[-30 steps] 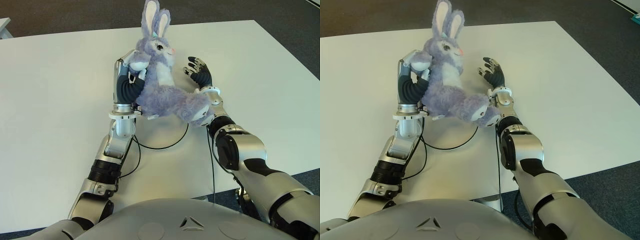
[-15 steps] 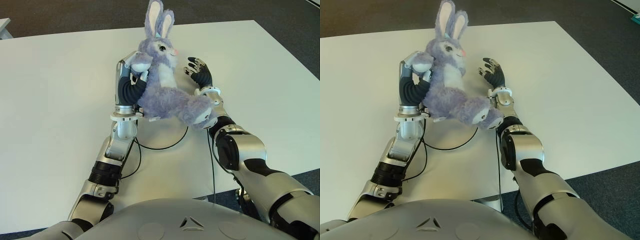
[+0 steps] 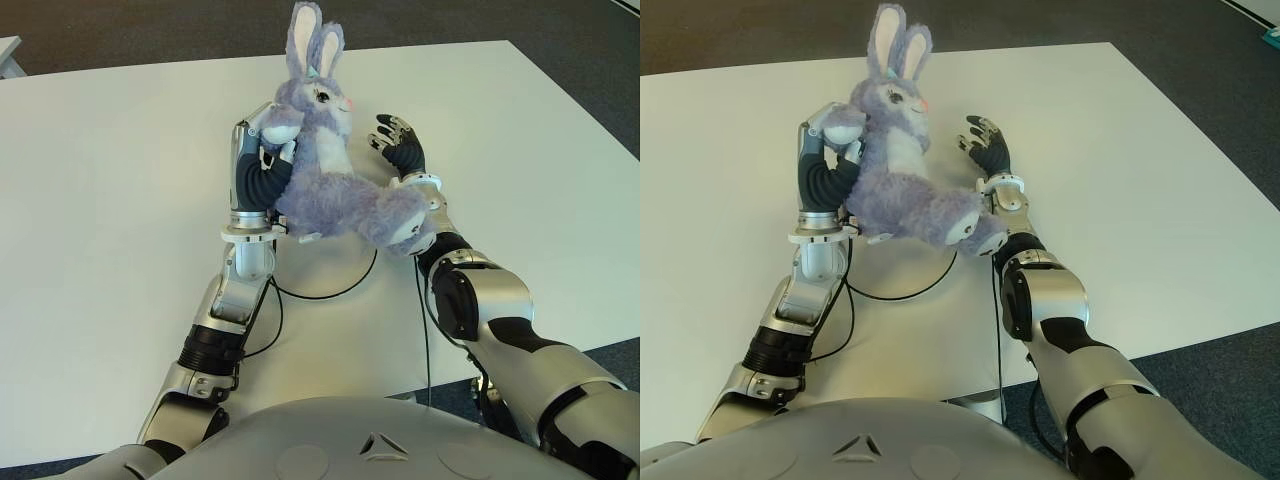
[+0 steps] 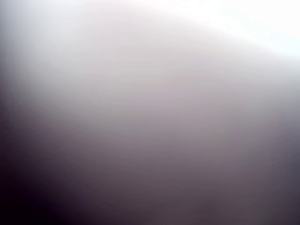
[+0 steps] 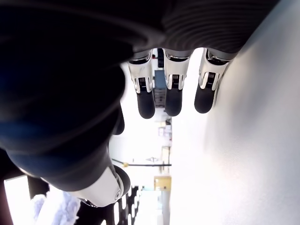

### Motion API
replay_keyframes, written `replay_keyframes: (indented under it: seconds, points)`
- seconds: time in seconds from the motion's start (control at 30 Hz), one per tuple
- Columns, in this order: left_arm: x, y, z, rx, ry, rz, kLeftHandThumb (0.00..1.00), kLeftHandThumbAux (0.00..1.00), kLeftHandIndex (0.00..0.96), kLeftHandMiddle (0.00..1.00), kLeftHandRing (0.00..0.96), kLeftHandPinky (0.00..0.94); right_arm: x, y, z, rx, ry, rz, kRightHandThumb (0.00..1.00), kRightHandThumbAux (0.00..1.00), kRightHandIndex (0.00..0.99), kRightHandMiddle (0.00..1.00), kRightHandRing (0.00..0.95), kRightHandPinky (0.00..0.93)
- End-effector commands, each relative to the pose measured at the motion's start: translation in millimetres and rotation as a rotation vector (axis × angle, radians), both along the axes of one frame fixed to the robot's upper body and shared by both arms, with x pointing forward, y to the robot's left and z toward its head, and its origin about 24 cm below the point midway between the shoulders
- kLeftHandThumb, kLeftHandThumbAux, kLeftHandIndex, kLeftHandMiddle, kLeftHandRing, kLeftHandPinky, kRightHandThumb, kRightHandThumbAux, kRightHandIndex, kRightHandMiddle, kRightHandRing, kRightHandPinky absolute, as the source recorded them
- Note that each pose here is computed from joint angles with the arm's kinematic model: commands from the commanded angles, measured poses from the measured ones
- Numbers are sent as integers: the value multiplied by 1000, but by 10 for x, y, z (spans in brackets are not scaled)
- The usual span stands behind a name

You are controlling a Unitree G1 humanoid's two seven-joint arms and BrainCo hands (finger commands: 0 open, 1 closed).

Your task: Put the doll into the plate.

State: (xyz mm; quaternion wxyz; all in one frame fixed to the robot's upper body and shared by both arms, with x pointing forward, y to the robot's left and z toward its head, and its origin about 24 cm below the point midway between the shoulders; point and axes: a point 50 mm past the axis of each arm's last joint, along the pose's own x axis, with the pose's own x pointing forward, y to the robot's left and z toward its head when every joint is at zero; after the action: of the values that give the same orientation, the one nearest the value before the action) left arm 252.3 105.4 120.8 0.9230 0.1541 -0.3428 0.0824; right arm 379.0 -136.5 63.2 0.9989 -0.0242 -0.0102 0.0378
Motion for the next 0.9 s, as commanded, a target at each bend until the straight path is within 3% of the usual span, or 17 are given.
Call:
replay_keyframes:
  seconds: [0.03,0.53,0.9]
  points:
    - [-101,-24,-236,-41,109,28,738,694,444,881,876,867,-124,-41,-267,13,99,-14,481,847,205,128,92,106]
    - [-137,-38,-268,-65,144,-6,737,694,444,866,864,855,-130,-46,-273,19,97,-14,520,845,216,139,105,123]
    - [-156,-32,-309,-161,216,-64,737,694,444,851,857,855,-133,-53,-278,16,99,-14,490,844,182,130,101,118]
